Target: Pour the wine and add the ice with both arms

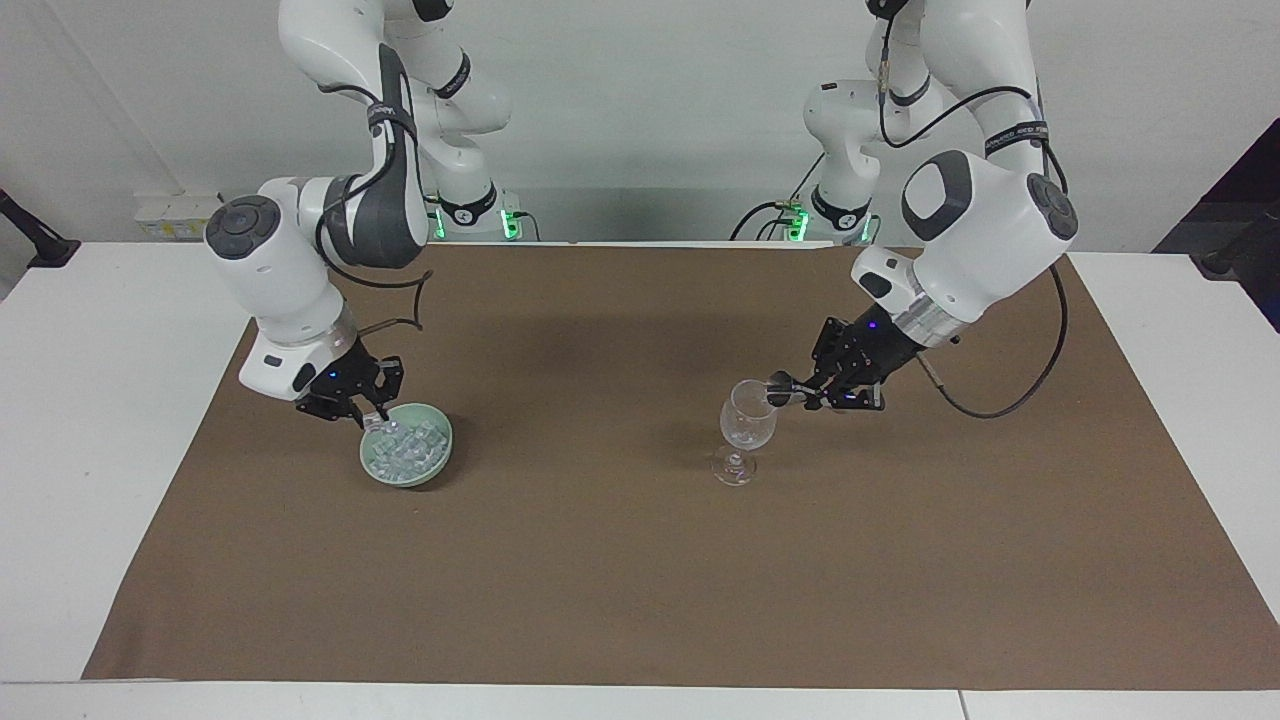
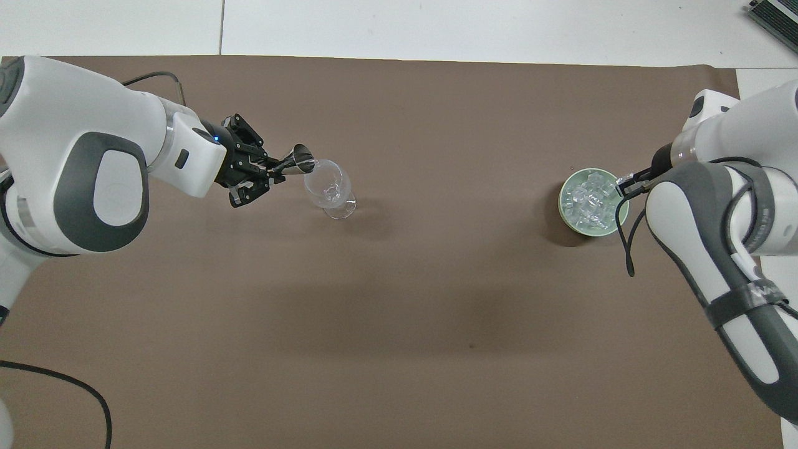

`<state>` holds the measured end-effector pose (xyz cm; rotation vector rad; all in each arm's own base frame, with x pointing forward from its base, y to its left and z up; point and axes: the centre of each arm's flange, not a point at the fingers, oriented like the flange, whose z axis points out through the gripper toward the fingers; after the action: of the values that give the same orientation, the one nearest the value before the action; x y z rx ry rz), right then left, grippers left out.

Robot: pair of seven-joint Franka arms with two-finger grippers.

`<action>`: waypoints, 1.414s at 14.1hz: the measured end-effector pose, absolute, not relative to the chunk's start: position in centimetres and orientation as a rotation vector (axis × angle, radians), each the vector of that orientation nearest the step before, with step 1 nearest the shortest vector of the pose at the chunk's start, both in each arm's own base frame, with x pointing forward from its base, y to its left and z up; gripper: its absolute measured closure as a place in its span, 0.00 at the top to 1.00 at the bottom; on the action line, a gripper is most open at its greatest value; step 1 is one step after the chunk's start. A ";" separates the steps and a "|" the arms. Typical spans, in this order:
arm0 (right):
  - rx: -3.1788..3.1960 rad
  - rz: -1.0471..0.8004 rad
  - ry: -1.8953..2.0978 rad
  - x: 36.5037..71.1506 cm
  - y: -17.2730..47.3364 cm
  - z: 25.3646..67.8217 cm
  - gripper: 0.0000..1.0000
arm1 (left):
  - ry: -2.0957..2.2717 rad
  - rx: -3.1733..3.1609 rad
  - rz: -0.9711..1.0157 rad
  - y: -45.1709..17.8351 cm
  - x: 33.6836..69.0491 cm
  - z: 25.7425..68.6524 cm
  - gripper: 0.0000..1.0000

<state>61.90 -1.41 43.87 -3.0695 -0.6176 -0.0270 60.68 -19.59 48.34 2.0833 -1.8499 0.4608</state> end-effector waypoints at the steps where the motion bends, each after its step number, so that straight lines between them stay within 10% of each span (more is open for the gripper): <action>1: -3.071 -0.018 -0.599 61.6 -1.4 44.5 0.27 | -1.859 2.085 0.453 -19.9 60.6 48.4 0.21; 20: -3.089 -0.040 -0.498 61.0 -1.5 46.3 0.27 | -1.952 2.241 0.309 -21.9 59.6 51.3 0.21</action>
<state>61.01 -1.48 46.33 -3.0887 -0.4981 -0.0398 59.63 -21.90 51.29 2.2409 -1.9524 0.3092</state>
